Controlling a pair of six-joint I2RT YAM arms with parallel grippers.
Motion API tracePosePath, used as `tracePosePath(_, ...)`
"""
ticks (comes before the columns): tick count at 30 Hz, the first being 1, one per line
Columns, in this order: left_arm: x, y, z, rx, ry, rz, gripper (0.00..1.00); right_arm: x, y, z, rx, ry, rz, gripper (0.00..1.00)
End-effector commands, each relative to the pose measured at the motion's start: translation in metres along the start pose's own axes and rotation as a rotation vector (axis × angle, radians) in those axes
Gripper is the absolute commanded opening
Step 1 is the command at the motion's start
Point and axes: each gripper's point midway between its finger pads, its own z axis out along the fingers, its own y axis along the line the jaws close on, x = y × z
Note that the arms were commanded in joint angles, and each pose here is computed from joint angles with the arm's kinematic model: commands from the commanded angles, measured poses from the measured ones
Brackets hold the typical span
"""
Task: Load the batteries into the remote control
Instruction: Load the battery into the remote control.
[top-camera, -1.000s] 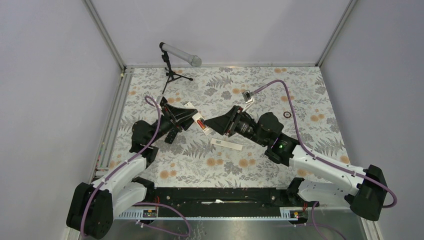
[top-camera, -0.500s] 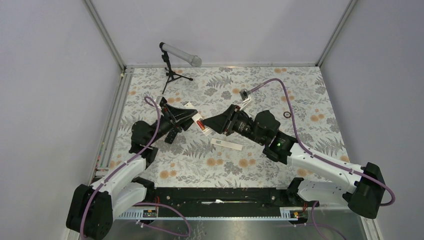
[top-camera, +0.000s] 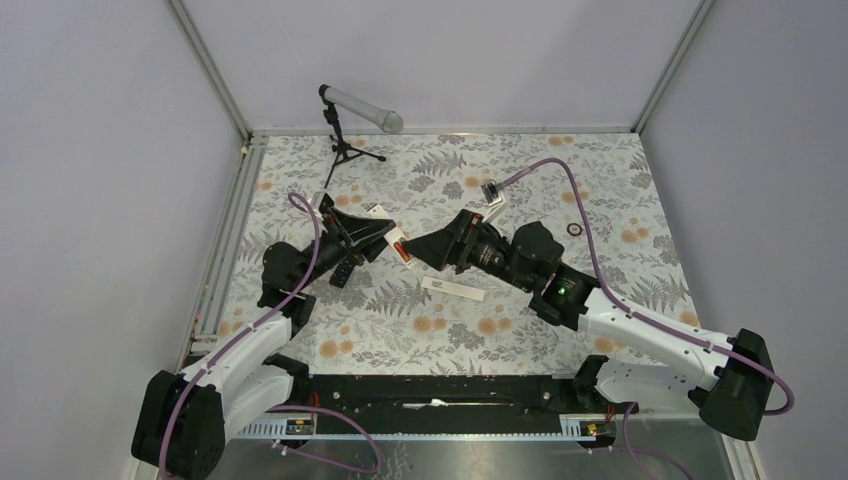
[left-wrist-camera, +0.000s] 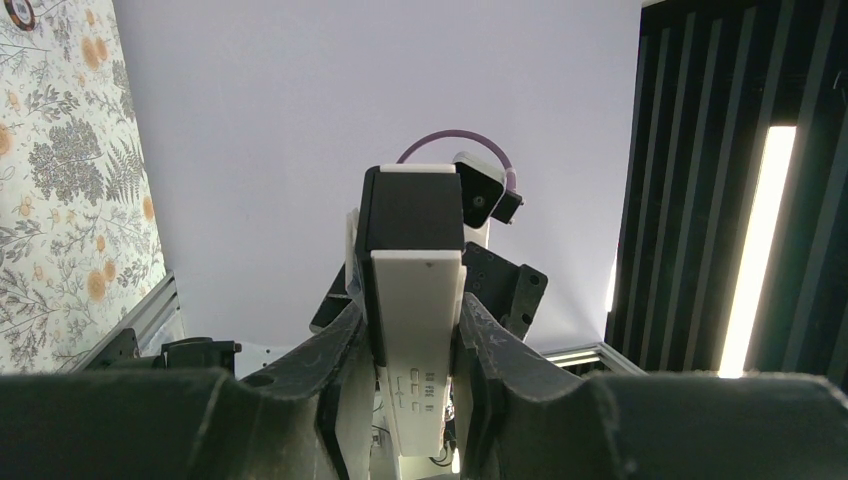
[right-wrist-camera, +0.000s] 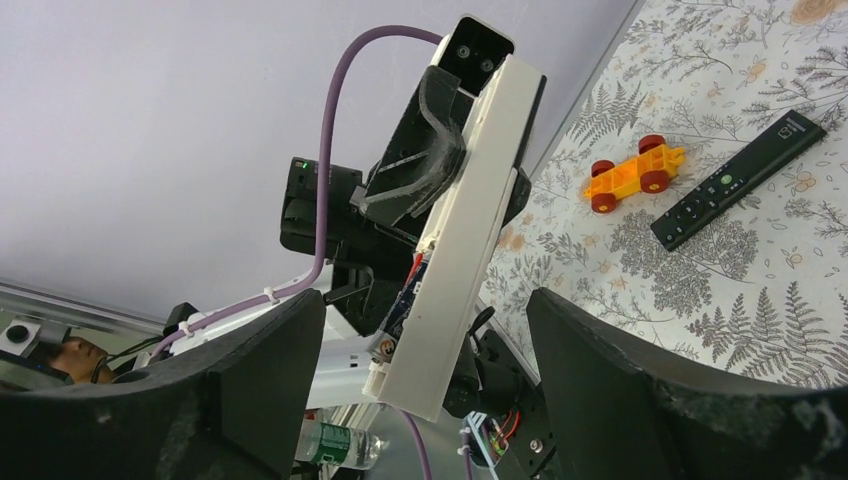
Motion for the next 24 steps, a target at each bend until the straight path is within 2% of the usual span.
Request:
tracePosePath(1,0.0041,-0.0164,-0.0008,0.059,0.006,0.054,0.0,-0.004,0.0143,-0.0029,-0.065,-0.021,0.006,0.82)
tracePosePath(8,0.004,-0.0165,-0.0008,0.058,0.004,0.053,0.0,-0.0018,0.021,-0.0042,-0.114,-0.011,-0.043,0.63)
tracePosePath(16,0.0034,-0.0145,-0.001,0.054,0.003,0.052,0.0,0.0026,0.0173,-0.0008,-0.106,0.008,-0.049,0.55)
tracePosePath(24,0.0033,-0.0141,-0.0002,0.052,0.006,0.05,0.0,0.005,0.0135,0.0029,-0.095,0.019,-0.056,0.53)
